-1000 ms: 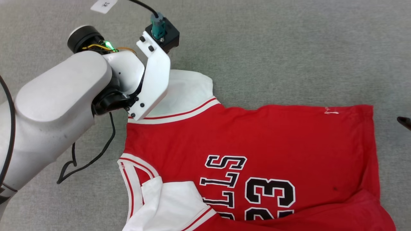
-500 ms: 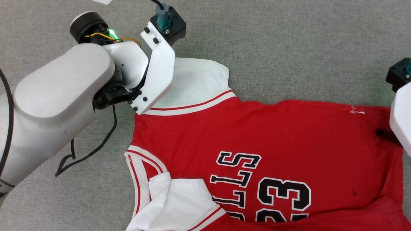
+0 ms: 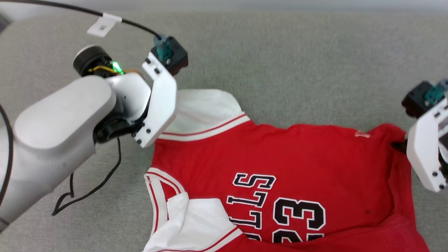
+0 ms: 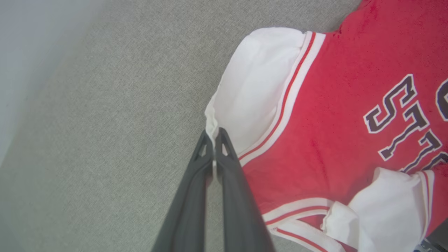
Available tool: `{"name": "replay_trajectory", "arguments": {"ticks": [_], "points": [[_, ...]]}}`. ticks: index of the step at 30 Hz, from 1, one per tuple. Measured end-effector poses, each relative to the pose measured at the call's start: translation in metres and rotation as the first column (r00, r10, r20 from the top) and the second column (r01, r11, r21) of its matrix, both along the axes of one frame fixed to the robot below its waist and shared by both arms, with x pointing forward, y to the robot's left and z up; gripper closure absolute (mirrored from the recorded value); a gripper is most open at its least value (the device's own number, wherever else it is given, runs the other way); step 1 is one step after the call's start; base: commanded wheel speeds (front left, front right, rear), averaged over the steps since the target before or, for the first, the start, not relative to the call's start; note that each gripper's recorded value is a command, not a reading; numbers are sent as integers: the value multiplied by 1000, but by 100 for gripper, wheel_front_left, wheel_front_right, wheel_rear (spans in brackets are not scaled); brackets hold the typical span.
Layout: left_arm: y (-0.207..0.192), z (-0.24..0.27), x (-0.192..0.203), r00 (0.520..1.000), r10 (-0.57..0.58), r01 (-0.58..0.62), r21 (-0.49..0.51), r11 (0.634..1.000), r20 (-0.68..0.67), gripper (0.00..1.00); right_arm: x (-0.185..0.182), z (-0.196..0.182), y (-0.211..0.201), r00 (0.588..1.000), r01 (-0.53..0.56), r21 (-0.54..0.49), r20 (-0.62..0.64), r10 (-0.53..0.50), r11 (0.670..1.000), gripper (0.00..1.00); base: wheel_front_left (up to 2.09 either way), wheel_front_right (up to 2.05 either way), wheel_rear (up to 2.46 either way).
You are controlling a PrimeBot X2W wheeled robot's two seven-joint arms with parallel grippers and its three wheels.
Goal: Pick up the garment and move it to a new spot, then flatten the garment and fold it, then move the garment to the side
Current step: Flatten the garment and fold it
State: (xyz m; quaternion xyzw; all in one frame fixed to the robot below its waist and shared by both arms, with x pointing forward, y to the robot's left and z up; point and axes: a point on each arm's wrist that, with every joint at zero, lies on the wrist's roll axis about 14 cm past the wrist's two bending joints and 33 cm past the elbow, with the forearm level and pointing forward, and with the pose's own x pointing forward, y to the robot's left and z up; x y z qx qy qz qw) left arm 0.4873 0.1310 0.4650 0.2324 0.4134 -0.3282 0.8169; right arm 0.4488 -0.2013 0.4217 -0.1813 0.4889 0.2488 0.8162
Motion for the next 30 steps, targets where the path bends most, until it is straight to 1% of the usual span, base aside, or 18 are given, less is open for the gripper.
{"name": "replay_trajectory", "arguments": {"ticks": [6, 8, 11, 14, 15, 16, 20, 24, 27, 30], "points": [[7, 25, -34, 999, -14, 15, -16, 1000, 40, 100, -23, 27, -1, 995, -20, 43, 96, 16, 999, 100, 0, 0, 0], [11, 26, -49, 1000, -12, 13, -25, 1000, 26, 100, -32, 32, -3, 994, -20, 53, 109, 14, 998, 100, 0, 0, 0], [22, 22, -74, 1000, -17, 17, 9, 1000, 2, 100, -45, 36, -5, 992, -23, 65, 128, 14, 998, 100, 0, 0, 0], [25, 18, -99, 999, -15, 15, 7, 1000, -31, 100, -56, 40, -7, 990, -18, 80, 141, 6, 997, 100, 0, 0, 0], [27, 13, -117, 998, -20, 21, 12, 1000, -60, 100, -64, 40, -9, 990, -11, 90, 140, -2, 996, 100, 0, 0, 0], [27, 13, -117, 998, -20, 21, 12, 1000, -60, 100, -64, 40, -9, 990, -11, 90, 140, -2, 996, 100, 0, 0, 0], [33, 4, -147, 993, -14, 17, 26, 1000, -115, 100, -81, 32, -13, 994, 8, 102, 111, -20, 995, 100, 0, 0, 0], [36, -16, -176, 979, -11, 18, 31, 999, -204, 100, -100, 17, -16, 998, 28, 108, 58, -34, 994, 100, 0, 0, 0], [38, -30, -192, 966, -11, 22, 38, 999, -259, 100, -112, 3, -17, 999, 39, 106, 8, -40, 994, 100, 0, 0, 0], [35, -42, -205, 951, -14, 24, 28, 999, -310, 100, -117, -4, -20, 999, 52, 102, -18, -51, 993, 100, 0, 0, 0]]}}
